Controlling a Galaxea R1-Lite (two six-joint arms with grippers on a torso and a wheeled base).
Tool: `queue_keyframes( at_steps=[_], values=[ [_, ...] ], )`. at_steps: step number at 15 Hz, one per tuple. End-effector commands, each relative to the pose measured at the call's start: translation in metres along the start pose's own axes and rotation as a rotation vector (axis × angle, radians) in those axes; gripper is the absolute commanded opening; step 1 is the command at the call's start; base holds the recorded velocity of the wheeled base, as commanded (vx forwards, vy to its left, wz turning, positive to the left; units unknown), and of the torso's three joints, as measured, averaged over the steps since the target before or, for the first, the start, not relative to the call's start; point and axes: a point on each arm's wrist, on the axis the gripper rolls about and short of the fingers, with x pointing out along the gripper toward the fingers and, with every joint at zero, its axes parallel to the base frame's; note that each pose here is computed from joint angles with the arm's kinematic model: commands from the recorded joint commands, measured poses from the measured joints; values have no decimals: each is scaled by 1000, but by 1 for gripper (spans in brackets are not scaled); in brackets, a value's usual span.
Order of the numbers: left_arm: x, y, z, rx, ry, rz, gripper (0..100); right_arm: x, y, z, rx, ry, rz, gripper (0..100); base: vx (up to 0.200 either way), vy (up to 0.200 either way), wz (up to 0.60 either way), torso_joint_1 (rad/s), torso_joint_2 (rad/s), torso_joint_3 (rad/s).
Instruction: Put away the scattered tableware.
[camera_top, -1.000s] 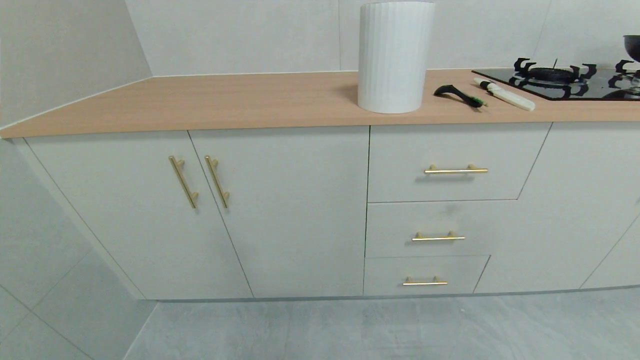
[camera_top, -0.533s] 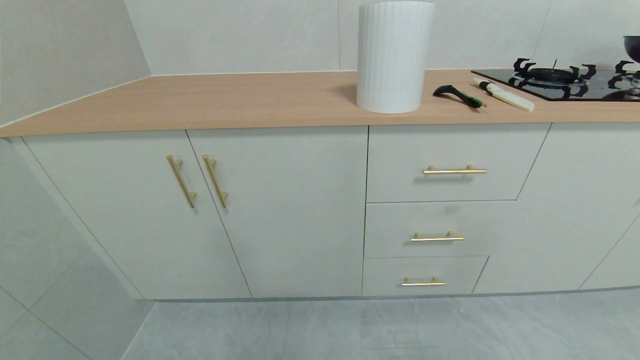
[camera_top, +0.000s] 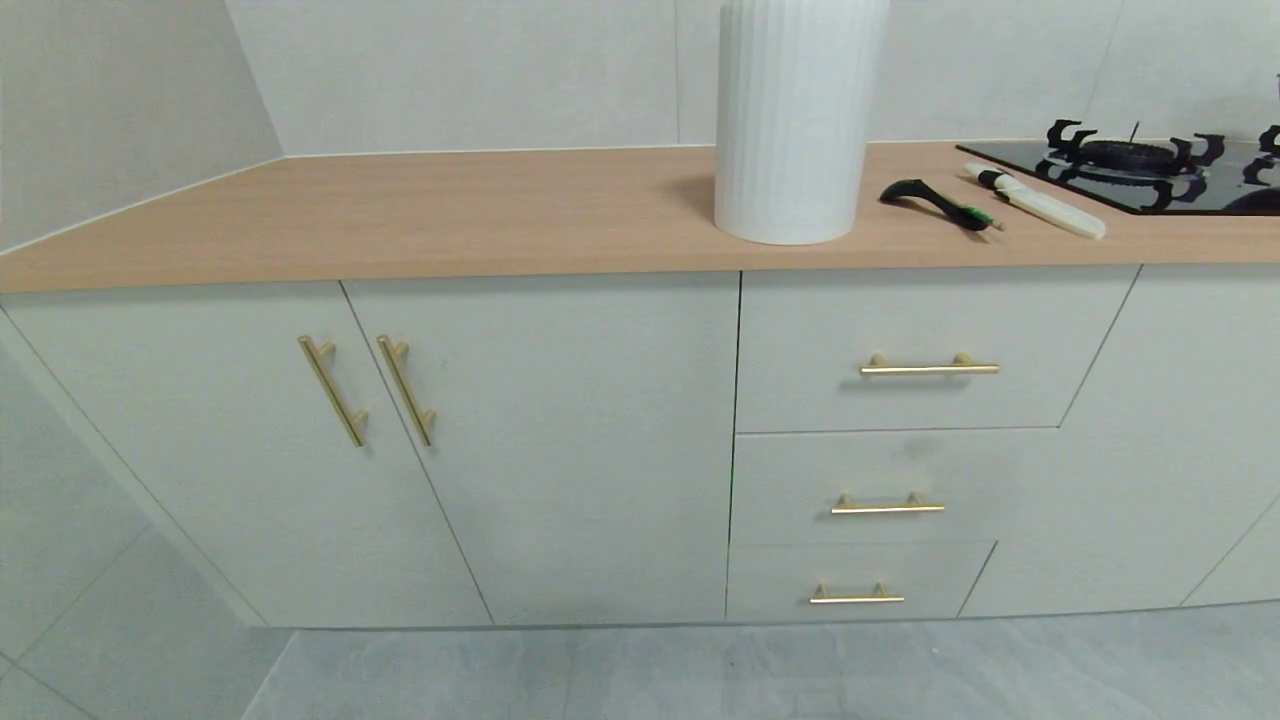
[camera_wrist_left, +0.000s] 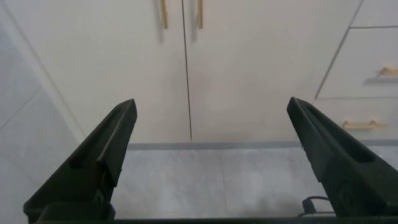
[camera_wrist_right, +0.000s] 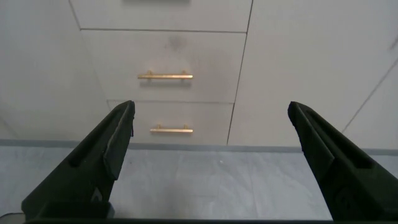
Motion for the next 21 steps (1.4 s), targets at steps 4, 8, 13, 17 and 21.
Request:
queue_keyframes(
  at_steps=[4,8,13,17,21],
  values=[
    [0,0,0,0,-1,0,100,0,0,0,0,2,1,100,100,0,0,1,1,-1],
    [0,0,0,2,-1,1,100,0,0,0,-2,0,1,100,0,0,0,0,0,0],
    [0,0,0,2,-1,0,100,0,0,0,-2,0,4,100,0,0,0,0,0,0],
    [0,0,0,2,-1,0,100,0,0,2,-3,-10,2,100,0,0,0,0,0,0],
    [0,0,0,2,-1,0,100,4,0,41,17,6,83,100,0,0,0,0,0,0]
  ],
)
